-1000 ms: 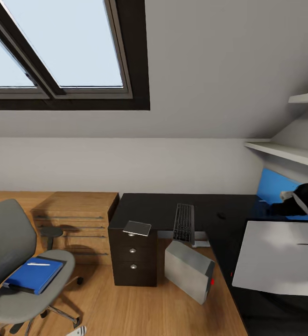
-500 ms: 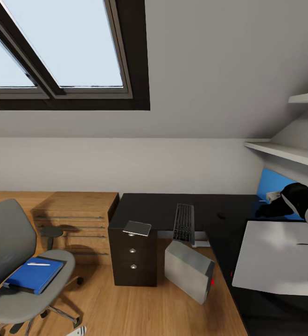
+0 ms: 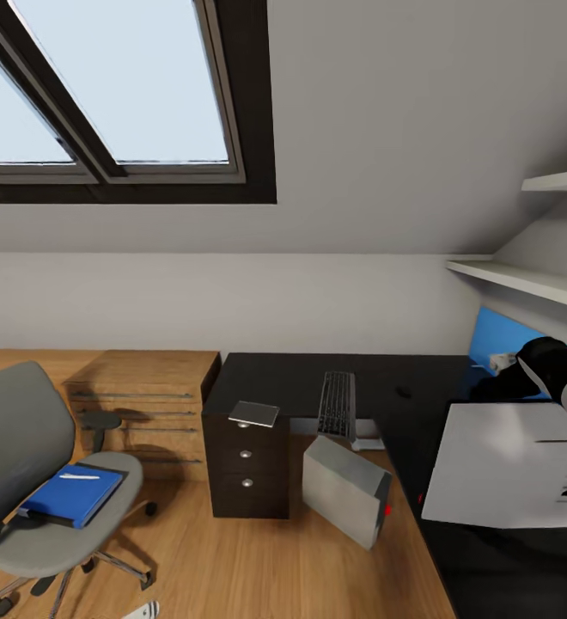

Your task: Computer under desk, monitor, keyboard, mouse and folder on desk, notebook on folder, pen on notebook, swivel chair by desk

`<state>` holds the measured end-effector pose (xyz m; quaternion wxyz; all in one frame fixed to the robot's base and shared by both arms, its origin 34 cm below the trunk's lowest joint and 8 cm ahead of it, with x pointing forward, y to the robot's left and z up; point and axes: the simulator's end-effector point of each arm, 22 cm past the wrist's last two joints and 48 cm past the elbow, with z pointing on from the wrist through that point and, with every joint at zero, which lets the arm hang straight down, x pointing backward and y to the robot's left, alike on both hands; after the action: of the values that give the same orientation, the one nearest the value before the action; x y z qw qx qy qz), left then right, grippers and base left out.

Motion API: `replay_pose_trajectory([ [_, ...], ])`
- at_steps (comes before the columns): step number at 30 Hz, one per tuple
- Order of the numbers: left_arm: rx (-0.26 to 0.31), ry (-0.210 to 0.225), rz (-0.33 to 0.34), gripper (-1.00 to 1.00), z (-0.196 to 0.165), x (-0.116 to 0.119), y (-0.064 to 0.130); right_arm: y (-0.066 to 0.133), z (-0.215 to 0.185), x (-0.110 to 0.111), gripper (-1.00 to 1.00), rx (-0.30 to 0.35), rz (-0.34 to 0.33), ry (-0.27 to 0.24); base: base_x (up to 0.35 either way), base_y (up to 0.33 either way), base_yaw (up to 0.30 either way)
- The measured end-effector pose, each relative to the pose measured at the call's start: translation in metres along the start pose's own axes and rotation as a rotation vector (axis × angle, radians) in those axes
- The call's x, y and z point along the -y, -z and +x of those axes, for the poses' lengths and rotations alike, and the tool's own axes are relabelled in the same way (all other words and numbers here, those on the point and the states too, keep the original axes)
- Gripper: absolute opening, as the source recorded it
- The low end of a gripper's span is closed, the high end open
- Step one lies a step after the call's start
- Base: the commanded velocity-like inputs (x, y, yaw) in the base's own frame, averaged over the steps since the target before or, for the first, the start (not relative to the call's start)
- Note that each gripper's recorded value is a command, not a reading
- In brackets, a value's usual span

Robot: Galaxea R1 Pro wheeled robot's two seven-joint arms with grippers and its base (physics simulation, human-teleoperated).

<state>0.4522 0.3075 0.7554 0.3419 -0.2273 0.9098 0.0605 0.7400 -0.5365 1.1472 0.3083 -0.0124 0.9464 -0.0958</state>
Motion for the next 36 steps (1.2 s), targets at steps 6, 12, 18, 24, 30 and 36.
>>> replay_pose_trajectory([
  [6,-0.003,-0.018,0.012,1.00,0.003,0.006,0.001,0.000,-0.001,0.000,1.00,0.002,-0.002,-0.002,-0.153,0.000,0.000],
  [12,-0.003,-0.021,0.014,1.00,0.003,0.007,0.002,0.001,0.000,0.001,1.00,0.001,0.003,0.004,-0.104,0.000,0.000],
  [18,-0.004,-0.022,0.013,1.00,0.004,0.007,0.002,0.002,-0.001,0.003,1.00,0.000,0.013,0.015,-0.158,0.000,0.000],
  [24,-0.005,-0.022,0.012,1.00,0.004,0.007,0.001,0.001,-0.001,0.004,1.00,-0.001,0.016,0.017,-0.146,0.000,0.000],
  [30,-0.005,-0.021,0.013,1.00,0.004,0.007,0.002,0.002,-0.001,0.005,1.00,-0.003,0.020,0.021,-0.164,0.000,0.000],
  [36,-0.011,-0.023,0.020,1.00,0.009,0.013,0.003,0.002,0.000,0.006,1.00,-0.004,0.021,0.020,-0.102,0.000,0.000],
])
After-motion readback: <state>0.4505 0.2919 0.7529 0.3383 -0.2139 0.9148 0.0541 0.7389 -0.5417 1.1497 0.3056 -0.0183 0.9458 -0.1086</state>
